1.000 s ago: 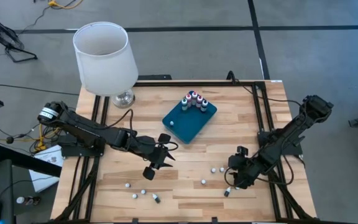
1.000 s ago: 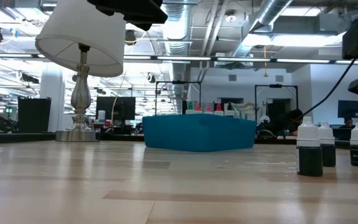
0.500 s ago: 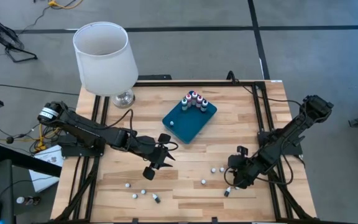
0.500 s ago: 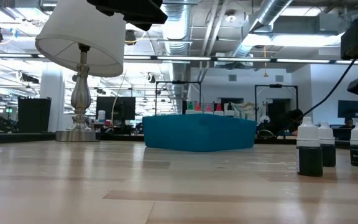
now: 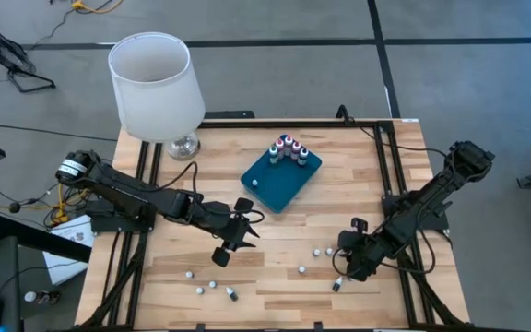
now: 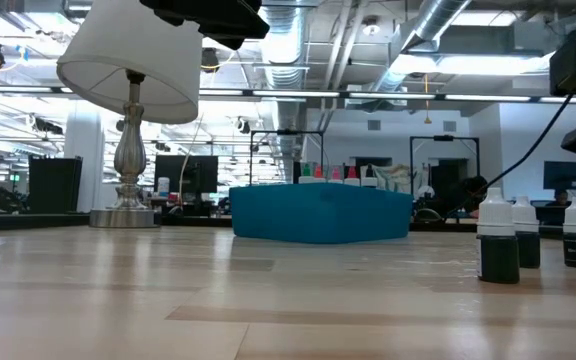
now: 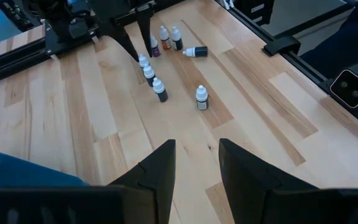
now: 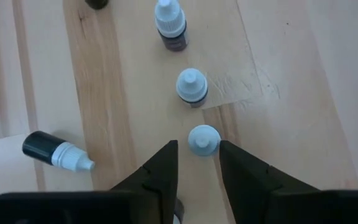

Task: Pick & Place food coloring
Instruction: Put the small green food coloring bottle into the blue container

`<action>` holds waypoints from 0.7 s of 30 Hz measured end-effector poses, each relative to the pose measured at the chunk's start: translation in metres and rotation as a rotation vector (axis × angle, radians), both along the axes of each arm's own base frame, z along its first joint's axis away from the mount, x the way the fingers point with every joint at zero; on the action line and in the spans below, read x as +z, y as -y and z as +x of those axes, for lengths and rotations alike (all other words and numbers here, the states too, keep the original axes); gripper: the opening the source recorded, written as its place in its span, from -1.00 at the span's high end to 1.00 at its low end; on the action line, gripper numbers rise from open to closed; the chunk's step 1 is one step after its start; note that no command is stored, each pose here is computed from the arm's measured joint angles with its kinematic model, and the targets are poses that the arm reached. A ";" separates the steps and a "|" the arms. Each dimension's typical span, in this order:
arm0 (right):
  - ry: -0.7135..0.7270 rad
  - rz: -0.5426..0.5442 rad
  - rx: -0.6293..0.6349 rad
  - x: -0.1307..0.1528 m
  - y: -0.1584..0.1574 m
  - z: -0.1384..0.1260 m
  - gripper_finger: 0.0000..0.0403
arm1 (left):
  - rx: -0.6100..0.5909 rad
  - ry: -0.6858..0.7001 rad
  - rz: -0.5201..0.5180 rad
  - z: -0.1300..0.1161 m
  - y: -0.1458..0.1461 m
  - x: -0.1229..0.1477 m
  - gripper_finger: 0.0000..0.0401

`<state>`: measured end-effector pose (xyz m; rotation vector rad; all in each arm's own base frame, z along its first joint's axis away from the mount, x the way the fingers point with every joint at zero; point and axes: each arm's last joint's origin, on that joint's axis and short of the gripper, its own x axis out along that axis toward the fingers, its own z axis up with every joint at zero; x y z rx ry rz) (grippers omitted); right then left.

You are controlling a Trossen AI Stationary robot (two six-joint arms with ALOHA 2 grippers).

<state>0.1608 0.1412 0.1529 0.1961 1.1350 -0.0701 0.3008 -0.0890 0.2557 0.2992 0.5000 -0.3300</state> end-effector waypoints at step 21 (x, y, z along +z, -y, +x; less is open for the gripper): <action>0.002 0.001 -0.019 0.000 0.003 0.003 0.46 | 0.001 -0.008 0.000 0.000 0.000 -0.001 0.42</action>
